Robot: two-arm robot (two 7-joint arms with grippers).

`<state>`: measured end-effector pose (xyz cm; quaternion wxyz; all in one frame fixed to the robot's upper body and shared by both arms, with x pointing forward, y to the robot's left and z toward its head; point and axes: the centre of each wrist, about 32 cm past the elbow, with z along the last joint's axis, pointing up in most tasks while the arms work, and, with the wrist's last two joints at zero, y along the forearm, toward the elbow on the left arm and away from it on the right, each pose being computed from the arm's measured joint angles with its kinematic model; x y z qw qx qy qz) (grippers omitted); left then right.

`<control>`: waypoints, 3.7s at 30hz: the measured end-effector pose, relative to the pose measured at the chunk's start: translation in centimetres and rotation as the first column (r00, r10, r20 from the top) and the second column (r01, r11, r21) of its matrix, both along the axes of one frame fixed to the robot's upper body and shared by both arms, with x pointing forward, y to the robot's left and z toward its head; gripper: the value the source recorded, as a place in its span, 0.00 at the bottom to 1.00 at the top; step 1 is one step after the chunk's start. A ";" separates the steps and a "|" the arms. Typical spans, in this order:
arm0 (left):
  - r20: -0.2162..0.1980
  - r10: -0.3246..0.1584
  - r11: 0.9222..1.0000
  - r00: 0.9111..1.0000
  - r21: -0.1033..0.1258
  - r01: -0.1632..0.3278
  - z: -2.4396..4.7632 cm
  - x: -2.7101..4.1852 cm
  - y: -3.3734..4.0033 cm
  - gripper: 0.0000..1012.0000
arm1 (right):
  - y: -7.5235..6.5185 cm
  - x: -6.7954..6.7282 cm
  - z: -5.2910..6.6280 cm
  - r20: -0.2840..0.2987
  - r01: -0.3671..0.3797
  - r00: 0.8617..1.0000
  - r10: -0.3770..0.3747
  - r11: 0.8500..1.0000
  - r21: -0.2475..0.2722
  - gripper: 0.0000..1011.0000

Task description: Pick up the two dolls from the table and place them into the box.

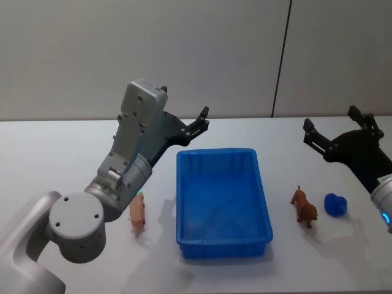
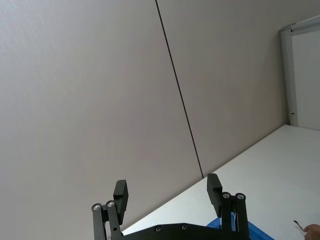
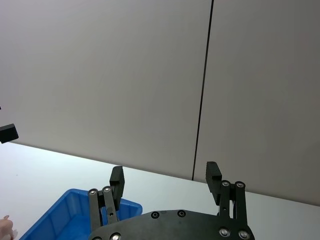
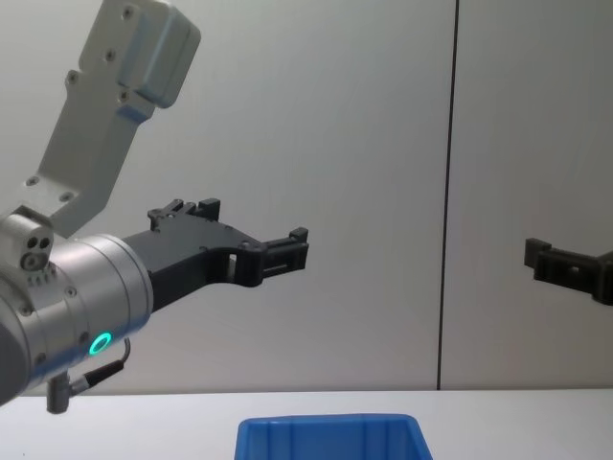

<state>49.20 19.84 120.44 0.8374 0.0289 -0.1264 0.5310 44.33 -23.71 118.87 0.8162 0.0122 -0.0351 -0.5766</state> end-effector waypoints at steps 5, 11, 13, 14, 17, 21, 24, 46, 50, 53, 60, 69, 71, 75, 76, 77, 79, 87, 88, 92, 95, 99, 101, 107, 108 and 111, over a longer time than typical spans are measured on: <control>0.000 0.000 1.000 1.000 0.000 0.000 0.00 0.00 0.00 0.99 | 0.0 0.0 0.0 0.000 0.000 1.000 0.000 1.000 0.000 0.99; 0.000 0.000 1.000 1.000 0.000 0.000 0.00 0.00 0.00 0.99 | 0.0 0.0 0.0 0.000 0.000 1.000 0.000 1.000 0.000 0.99; -0.004 0.002 1.000 1.000 0.000 -0.002 -0.02 -0.01 0.02 0.99 | 0.0 0.0 0.0 0.000 0.000 1.000 0.000 1.000 0.000 0.99; -0.006 0.004 1.000 1.000 -0.001 -0.004 -0.02 -0.03 0.03 0.99 | 0.0 0.0 0.0 0.000 0.000 1.000 0.000 1.000 0.000 0.99; -0.015 0.013 1.000 1.000 -0.005 -0.013 0.02 -0.10 0.07 0.99 | 0.0 0.0 0.0 0.000 0.000 1.000 0.000 1.000 0.000 0.99; -0.037 0.035 0.999 0.999 -0.015 -0.036 0.08 -0.24 0.20 0.99 | 0.0 0.0 0.0 0.000 0.000 1.000 0.000 1.000 0.000 0.99; -0.068 0.065 0.997 0.996 -0.025 -0.067 0.09 -0.42 0.41 0.99 | 0.0 0.0 0.0 0.000 0.000 1.000 0.000 1.000 0.000 0.99; -0.325 0.178 0.977 0.929 -0.056 -0.207 -0.65 -0.98 2.44 0.99 | 0.0 0.0 0.0 0.000 0.000 1.000 0.000 1.000 0.000 0.99; -0.369 0.186 0.974 0.911 -0.051 -0.220 -0.97 -0.91 2.76 0.99 | 0.0 0.0 0.0 0.000 0.000 1.000 0.000 1.000 0.000 0.99; -0.404 0.193 0.972 0.894 -0.045 -0.231 -1.28 -0.82 3.02 0.99 | 0.0 0.0 0.0 0.000 0.000 1.000 0.000 1.000 0.000 0.99; -0.476 0.208 0.968 0.855 -0.026 -0.250 -2.12 -0.62 3.48 0.99 | 0.0 0.0 0.0 0.000 0.000 1.000 0.000 1.000 0.000 0.99; -0.556 0.224 0.963 0.800 -0.001 -0.270 -3.34 -0.28 3.90 0.99 | 0.0 0.0 0.0 0.000 0.000 1.000 0.000 1.000 0.000 0.99; -0.567 0.226 0.962 0.792 0.003 -0.273 -3.53 -0.21 3.94 0.99 | 0.0 0.0 0.0 0.000 0.000 1.000 0.000 1.000 0.000 0.99; -0.591 0.231 0.961 0.773 0.012 -0.278 -4.02 -0.04 4.03 0.99 | 0.0 0.0 0.0 0.000 0.000 1.000 0.000 1.000 0.000 0.99; -0.596 0.231 0.960 0.769 0.013 -0.279 -4.12 -0.01 4.05 0.99 | 0.0 0.0 0.0 0.000 0.000 1.000 0.000 1.000 0.000 0.99; -0.605 0.233 0.960 0.762 0.017 -0.280 -4.31 0.06 4.08 0.99 | 0.0 0.0 0.0 0.000 0.000 1.000 0.000 1.000 0.000 0.99; -0.618 0.234 0.959 0.751 0.021 -0.282 -4.64 0.17 4.13 0.99 | 0.0 0.0 0.0 0.000 0.000 1.000 0.000 1.000 0.000 0.99; -0.655 0.235 0.958 0.718 0.032 -0.285 -5.69 0.65 4.25 0.99 | 0.0 0.0 0.0 0.000 0.000 1.000 0.000 1.000 0.000 0.99; -0.660 0.235 0.958 0.713 0.033 -0.285 -5.86 0.77 4.27 0.99 | 0.0 0.0 0.0 0.000 0.000 1.000 0.000 1.000 0.000 0.99; -0.674 0.235 0.957 0.700 0.036 -0.286 -6.33 1.10 4.33 0.99 | 0.0 0.0 0.0 0.000 0.000 1.000 0.000 1.000 0.000 0.99; -0.683 0.234 0.957 0.691 0.039 -0.286 -6.67 1.37 4.37 0.98 | 0.0 0.0 0.0 0.000 0.000 1.000 0.000 1.000 0.000 0.99; -0.694 0.234 0.957 0.680 0.043 -0.286 -7.09 1.74 4.44 0.87 | 0.0 0.0 0.0 0.000 0.000 1.000 0.000 1.000 0.000 0.99; -0.699 0.235 0.958 0.675 0.047 -0.285 -7.31 1.98 4.49 0.84 | 0.0 0.0 0.0 0.000 0.000 1.000 0.000 1.000 0.000 0.99; -0.711 0.240 0.957 0.661 0.060 -0.283 -7.90 2.59 4.61 0.64 | 0.0 0.0 0.0 0.000 0.000 1.000 0.000 1.000 0.000 0.99; -0.711 0.240 0.957 0.661 0.060 -0.283 -7.90 2.59 4.61 0.62 | 0.0 0.0 0.0 0.000 0.000 1.000 0.000 1.000 0.000 0.99; -0.713 0.245 0.957 0.657 0.069 -0.282 -8.10 2.86 4.68 0.54 | 0.0 0.0 0.0 0.000 0.000 1.000 0.000 1.000 0.000 0.99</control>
